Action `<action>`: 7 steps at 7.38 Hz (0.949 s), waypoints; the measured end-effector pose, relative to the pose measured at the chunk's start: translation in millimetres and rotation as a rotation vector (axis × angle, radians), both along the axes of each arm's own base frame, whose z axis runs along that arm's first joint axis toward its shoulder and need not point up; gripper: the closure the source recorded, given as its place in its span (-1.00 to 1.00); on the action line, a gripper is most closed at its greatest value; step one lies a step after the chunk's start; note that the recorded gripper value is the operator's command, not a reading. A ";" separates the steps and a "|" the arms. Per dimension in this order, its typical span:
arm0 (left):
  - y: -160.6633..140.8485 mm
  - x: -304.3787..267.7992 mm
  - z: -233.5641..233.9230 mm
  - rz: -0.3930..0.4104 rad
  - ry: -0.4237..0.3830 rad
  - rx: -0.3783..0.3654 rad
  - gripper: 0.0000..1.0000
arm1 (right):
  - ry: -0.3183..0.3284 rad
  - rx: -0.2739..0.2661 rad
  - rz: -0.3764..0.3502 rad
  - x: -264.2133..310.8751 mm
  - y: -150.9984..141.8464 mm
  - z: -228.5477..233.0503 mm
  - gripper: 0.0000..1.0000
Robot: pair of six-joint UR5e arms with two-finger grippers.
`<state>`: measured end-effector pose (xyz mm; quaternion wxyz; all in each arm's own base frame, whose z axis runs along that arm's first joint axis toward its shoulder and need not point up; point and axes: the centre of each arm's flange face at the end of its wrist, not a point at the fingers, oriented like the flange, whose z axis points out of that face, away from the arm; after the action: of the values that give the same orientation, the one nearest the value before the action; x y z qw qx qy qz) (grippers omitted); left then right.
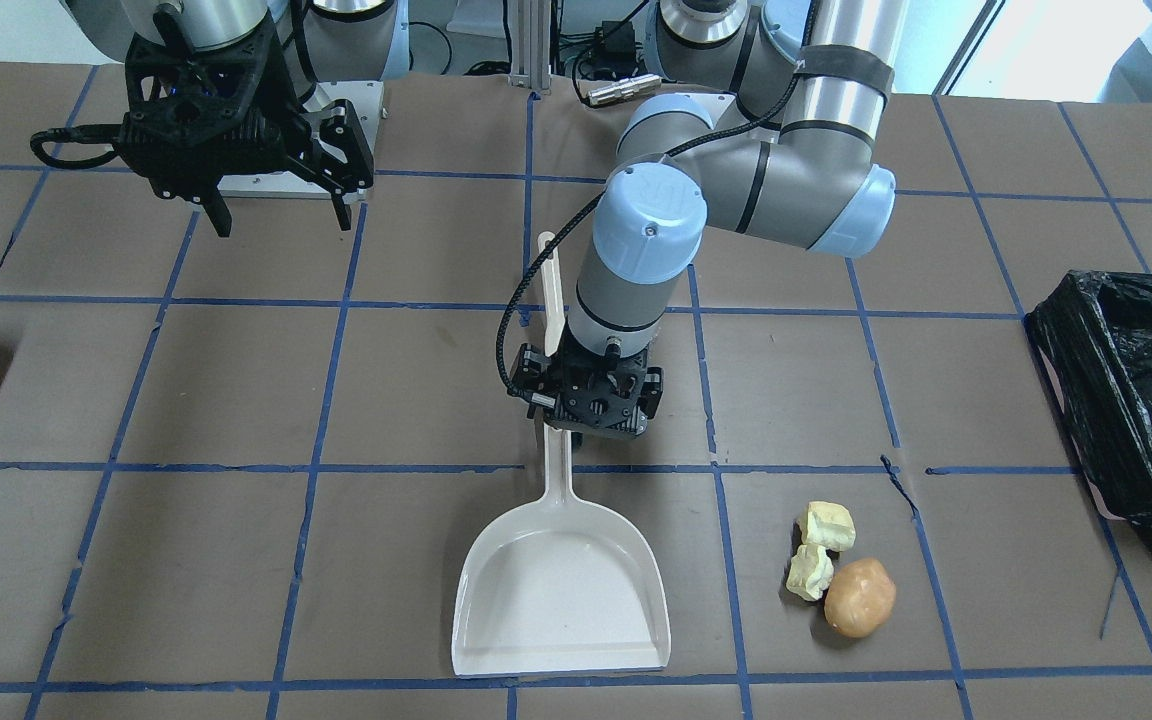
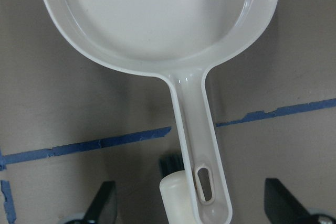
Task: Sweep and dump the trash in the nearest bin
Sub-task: 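Grasp the dustpan handle with the left gripper and lift it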
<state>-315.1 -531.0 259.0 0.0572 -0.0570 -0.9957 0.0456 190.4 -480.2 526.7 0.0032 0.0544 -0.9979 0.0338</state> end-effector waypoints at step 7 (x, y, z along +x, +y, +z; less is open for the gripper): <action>9.9 -8.5 -26.6 0.020 -0.063 -0.022 0.37 | -0.001 0.002 -0.002 -0.5 -1.0 -0.9 -1.00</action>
<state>-323.6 -521.1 232.3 0.0248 -0.0490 -0.9970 0.0552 189.9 -481.2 525.8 0.0025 0.0536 -0.9980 0.0328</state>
